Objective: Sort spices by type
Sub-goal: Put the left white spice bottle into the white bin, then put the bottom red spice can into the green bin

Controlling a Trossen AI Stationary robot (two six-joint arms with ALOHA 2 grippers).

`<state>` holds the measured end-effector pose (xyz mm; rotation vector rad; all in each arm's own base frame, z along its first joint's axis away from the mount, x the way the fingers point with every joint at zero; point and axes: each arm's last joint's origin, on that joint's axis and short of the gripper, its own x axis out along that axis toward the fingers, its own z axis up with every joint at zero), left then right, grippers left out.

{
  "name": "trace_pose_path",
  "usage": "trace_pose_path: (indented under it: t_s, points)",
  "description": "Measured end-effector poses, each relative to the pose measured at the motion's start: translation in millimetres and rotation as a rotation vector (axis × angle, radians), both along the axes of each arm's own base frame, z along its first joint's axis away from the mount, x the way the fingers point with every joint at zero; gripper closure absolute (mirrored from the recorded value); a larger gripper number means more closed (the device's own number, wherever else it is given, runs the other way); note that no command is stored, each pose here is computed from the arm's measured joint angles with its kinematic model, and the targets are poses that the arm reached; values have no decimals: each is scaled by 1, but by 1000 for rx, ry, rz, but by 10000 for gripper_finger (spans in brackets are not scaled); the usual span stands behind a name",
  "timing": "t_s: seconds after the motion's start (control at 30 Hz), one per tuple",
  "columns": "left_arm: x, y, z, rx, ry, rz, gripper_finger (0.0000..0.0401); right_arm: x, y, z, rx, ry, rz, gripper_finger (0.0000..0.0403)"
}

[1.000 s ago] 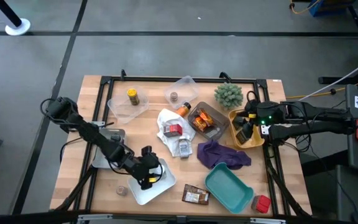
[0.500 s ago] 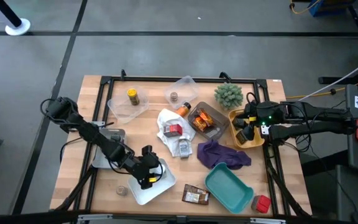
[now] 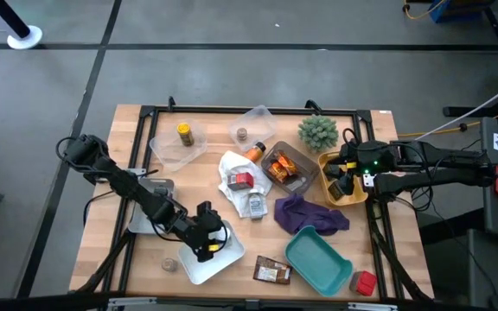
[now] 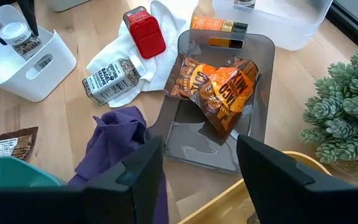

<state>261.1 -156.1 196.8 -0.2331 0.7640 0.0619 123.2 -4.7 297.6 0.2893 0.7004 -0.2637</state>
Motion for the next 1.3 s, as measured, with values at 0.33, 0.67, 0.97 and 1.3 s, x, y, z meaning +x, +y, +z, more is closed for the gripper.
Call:
trace_pose_path:
  t_s: [0.33, 0.67, 0.97, 1.3]
  points:
    - [2, 1, 1, 26, -14, -26, 177, 0, 1, 0, 16, 0, 19, 198]
    - [6, -4, 8, 24, -99, -70, 177, 0, 1, 0, 16, 0, 19, 198]
    - [2, -1, 18, 55, -131, -110, 177, 0, 1, 0, 6, 3, 40, 198]
    - [-8, 11, 50, 247, -273, -45, 178, 0, 10, 0, 221, -2, 275, 198]
